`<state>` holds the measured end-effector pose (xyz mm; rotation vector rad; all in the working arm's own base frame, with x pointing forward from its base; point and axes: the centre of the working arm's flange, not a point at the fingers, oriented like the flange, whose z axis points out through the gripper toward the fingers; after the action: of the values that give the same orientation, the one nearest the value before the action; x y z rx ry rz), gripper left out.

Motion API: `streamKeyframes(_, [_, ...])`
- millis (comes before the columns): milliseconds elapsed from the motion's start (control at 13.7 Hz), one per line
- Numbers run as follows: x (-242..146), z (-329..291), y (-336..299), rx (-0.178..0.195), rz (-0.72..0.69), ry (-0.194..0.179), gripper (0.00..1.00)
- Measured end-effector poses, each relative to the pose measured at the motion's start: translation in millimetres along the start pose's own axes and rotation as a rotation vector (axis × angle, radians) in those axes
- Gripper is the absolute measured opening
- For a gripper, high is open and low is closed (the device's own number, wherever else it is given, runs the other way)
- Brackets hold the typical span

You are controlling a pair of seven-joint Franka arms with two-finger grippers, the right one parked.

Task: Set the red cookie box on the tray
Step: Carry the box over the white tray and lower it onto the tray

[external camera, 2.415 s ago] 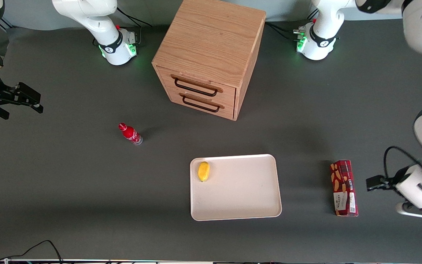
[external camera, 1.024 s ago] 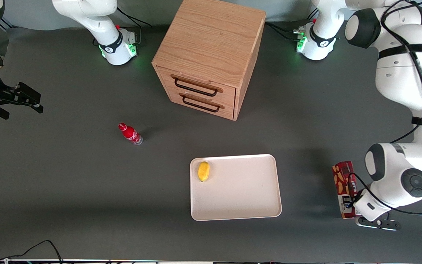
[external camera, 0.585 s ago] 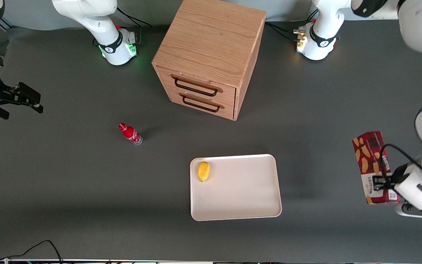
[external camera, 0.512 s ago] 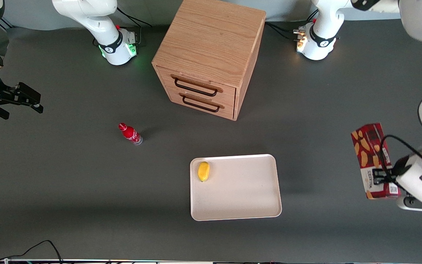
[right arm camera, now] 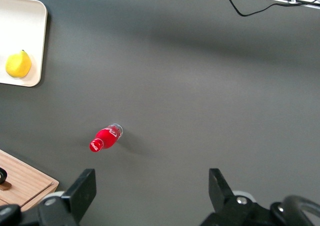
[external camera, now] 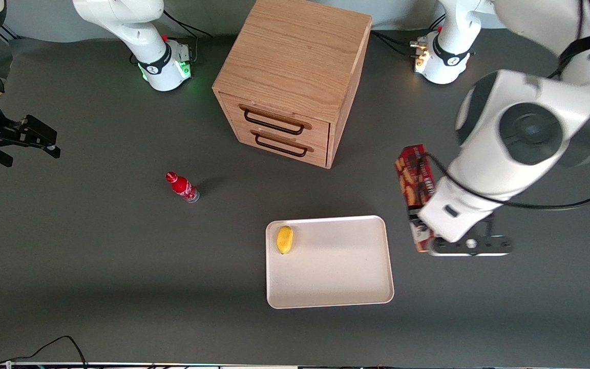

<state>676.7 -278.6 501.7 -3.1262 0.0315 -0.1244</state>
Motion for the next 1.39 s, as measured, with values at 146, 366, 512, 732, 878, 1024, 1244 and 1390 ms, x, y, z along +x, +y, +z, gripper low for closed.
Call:
streamKeyframes(146, [11.1,65.2,19.5,0.01,0.021,0.004,0.29])
streamKeyframes(366, [23.0,162.3,30.7,0.021,0.037,0.009,0.29])
streamKeyframes(512, [24.1,210.8,39.7,0.029,0.044,0.032,0.29])
streamKeyframes(732, [22.4,257.9,45.9,0.037,0.057,0.054,0.29])
streamKeyframes(878, [23.2,272.7,46.3,0.033,0.063,0.073,0.29])
streamKeyframes(1024, [24.9,272.9,46.7,0.028,0.064,0.089,0.29])
streamKeyframes(1244, [25.6,273.2,45.3,0.029,0.063,0.091,0.36])
streamKeyframes(1390, [27.5,270.7,44.3,0.028,0.061,0.099,0.57])
